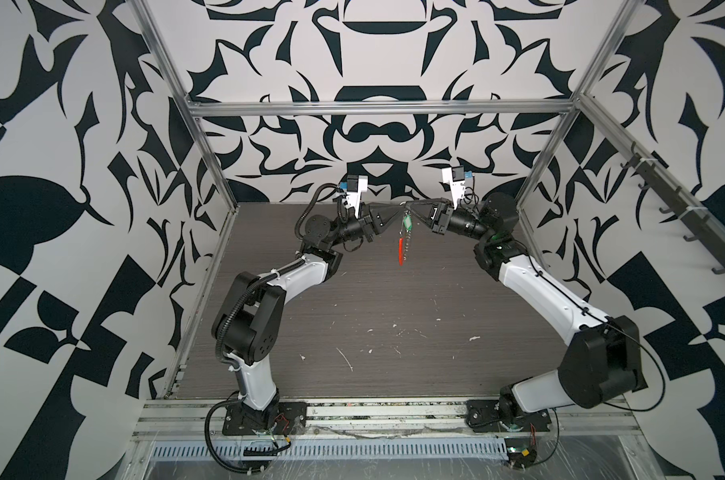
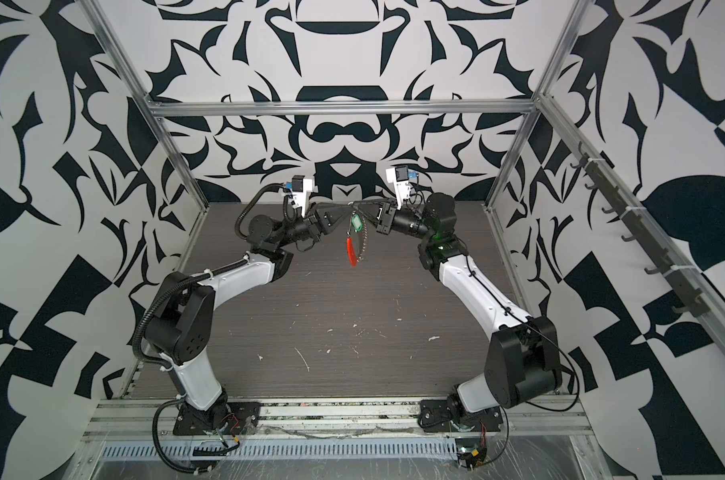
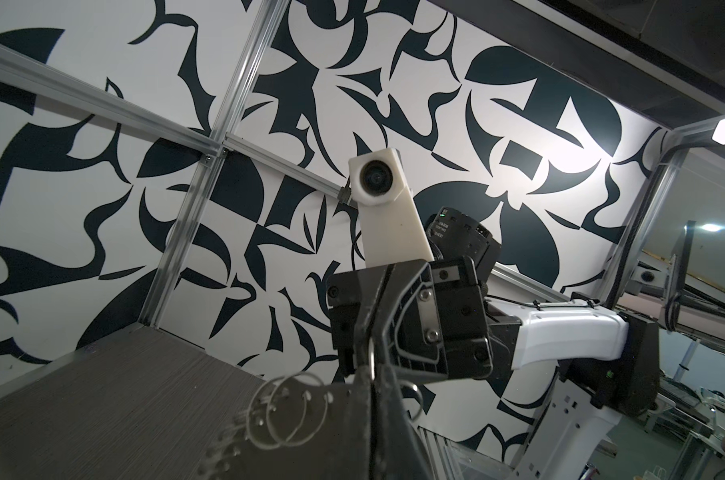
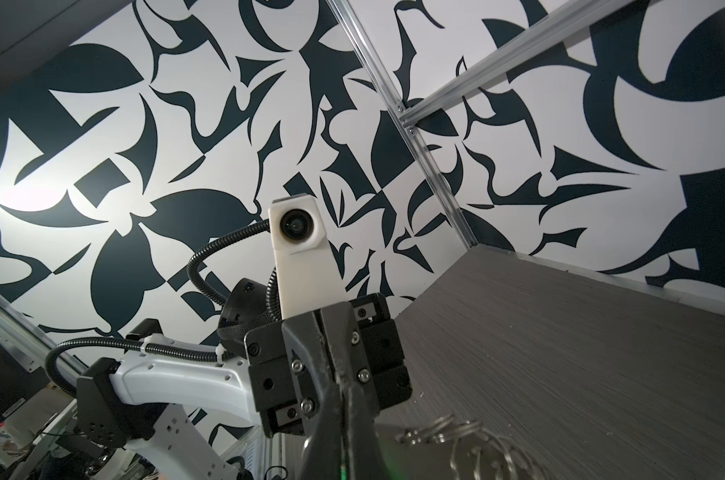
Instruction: Put the keys on the keyring
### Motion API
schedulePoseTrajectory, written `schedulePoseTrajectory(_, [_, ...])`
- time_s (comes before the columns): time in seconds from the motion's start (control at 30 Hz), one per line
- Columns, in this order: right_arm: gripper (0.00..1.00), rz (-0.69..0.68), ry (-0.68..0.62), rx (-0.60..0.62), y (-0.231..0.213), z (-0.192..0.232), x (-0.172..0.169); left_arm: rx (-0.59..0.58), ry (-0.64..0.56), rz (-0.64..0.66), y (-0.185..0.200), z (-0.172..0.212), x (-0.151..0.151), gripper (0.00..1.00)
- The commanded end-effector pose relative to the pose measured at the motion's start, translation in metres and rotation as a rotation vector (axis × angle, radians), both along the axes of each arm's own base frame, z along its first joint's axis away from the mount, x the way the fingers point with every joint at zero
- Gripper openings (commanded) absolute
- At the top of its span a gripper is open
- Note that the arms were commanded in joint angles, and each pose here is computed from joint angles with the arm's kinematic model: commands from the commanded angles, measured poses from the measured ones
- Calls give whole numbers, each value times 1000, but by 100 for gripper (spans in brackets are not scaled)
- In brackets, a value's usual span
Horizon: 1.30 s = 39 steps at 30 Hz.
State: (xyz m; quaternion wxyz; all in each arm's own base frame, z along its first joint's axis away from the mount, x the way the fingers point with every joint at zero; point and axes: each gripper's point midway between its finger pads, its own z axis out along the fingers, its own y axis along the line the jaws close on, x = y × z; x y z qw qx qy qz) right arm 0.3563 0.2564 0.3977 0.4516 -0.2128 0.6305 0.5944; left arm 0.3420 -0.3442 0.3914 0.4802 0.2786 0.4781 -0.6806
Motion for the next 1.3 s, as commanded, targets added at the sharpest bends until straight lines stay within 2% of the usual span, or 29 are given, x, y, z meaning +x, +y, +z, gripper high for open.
schedulePoseTrajectory(0.0, [0,35,-63,25,4,24,-14,-46,-95,1,1,19,-7,0])
schedulePoseTrajectory(0.1, [0,7,-79,3,2,25,-13,-41,-90,0,1,15,-6,0])
schedulePoseTrajectory(0.13, [0,-12,-89,-6,0,25,-13,-39,-88,3,1,14,-6,13])
schedulePoseTrajectory(0.17, [0,-43,-110,-18,-3,25,-11,-34,-86,9,1,12,-6,22])
schedulePoseTrajectory(0.23, [0,-91,-147,-42,-8,25,-12,-20,-81,30,5,7,-3,32])
schedulePoseTrajectory(0.3, [0,-124,-170,-67,-12,24,-12,-4,-72,65,18,2,3,51])
schedulePoseTrajectory(0.37, [0,-115,-179,-83,-11,23,-14,8,-58,116,39,0,12,50])
schedulePoseTrajectory(0.4, [0,-105,-184,-86,-10,22,-15,14,-57,141,50,1,15,47])
schedulePoseTrajectory(0.5, [0,-87,-201,-91,-8,21,-17,77,-56,166,67,0,20,28])
schedulePoseTrajectory(0.57, [0,-78,-221,-86,-7,24,-19,143,-62,142,64,-1,18,24])
schedulePoseTrajectory(0.77, [0,-45,-241,-74,-2,26,-22,221,-67,-8,42,7,1,24])
schedulePoseTrajectory(0.9, [0,-24,-240,-76,2,27,-23,236,-73,-71,30,9,-8,29])
schedulePoseTrajectory(1.27, [0,-2,-237,-72,8,29,-26,241,-67,-117,17,8,-10,28])
